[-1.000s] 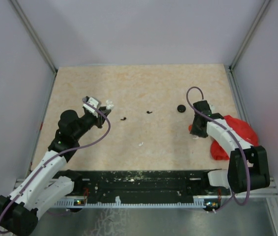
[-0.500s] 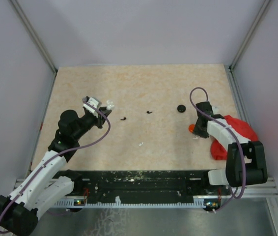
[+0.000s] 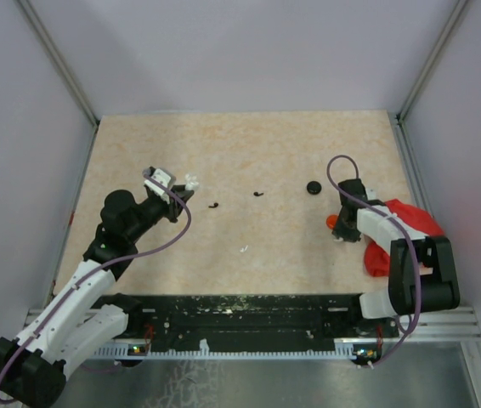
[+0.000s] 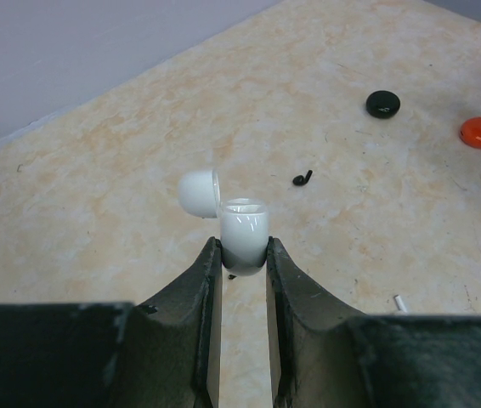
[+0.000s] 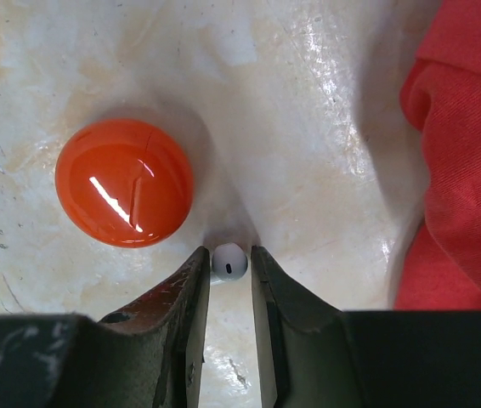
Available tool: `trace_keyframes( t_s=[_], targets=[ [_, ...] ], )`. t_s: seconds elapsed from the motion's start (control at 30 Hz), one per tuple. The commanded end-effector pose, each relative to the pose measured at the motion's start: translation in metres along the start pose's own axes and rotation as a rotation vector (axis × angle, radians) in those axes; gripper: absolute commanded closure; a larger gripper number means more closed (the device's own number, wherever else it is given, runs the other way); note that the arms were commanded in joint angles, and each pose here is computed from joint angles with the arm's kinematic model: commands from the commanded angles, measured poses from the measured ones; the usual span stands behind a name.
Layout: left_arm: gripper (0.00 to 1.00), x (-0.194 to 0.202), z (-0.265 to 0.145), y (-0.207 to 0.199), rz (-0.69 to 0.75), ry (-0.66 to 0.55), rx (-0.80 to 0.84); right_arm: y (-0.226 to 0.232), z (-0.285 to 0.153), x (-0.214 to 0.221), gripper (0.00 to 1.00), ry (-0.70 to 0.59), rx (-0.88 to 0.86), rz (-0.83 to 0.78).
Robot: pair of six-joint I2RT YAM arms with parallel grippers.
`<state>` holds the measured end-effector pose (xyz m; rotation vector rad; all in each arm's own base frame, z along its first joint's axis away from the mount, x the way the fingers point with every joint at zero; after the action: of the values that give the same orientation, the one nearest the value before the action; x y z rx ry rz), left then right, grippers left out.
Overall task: Insert the wireless bluetooth earbuds into the charging case
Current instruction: Pick up the earbud from the center of the board, then place the earbud in the charging case.
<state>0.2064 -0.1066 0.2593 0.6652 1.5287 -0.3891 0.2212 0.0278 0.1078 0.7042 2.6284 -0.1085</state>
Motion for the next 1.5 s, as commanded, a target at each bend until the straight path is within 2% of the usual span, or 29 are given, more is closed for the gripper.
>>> trace_keyframes(
  t_s=[0.0, 0.27, 0.47, 0.7, 1.0, 1.47],
  targets=[
    [0.99, -0.004, 0.001, 0.001, 0.005, -0.03, 0.008, 0.001, 0.004, 0.001, 0.74, 0.006, -0.018, 0.013],
    [0.99, -0.003, 0.004, -0.002, 0.003, -0.031, 0.046, 0.004, -0.011, -0.005, 0.83, -0.023, -0.075, 0.0],
    [0.99, -0.001, 0.009, -0.008, -0.037, -0.042, 0.119, 0.022, -0.037, -0.016, 0.85, -0.11, -0.144, -0.06],
    [0.99, -0.006, 0.016, -0.014, -0.075, -0.108, 0.178, 0.064, -0.084, -0.033, 0.86, -0.271, -0.23, -0.207],
    [0.99, -0.009, 0.025, -0.03, -0.087, -0.203, 0.27, 0.111, -0.154, -0.042, 0.87, -0.555, -0.361, -0.434],
    [0.99, -0.019, 0.035, -0.05, -0.034, -0.355, 0.464, 0.146, -0.243, -0.018, 0.88, -0.931, -0.607, -0.702]
  ],
)
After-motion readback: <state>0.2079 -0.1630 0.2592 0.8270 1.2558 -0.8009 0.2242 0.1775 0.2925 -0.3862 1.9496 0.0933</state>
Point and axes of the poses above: each gripper's point midway between its finger pads, its own z axis out along the fingers, its own y axis along the line the jaws close on, x = y × z, the point moved 10 cm from there along -z, back along the fingers, and after that the axes turned 4 degrees about z, right-handed, at the moved point
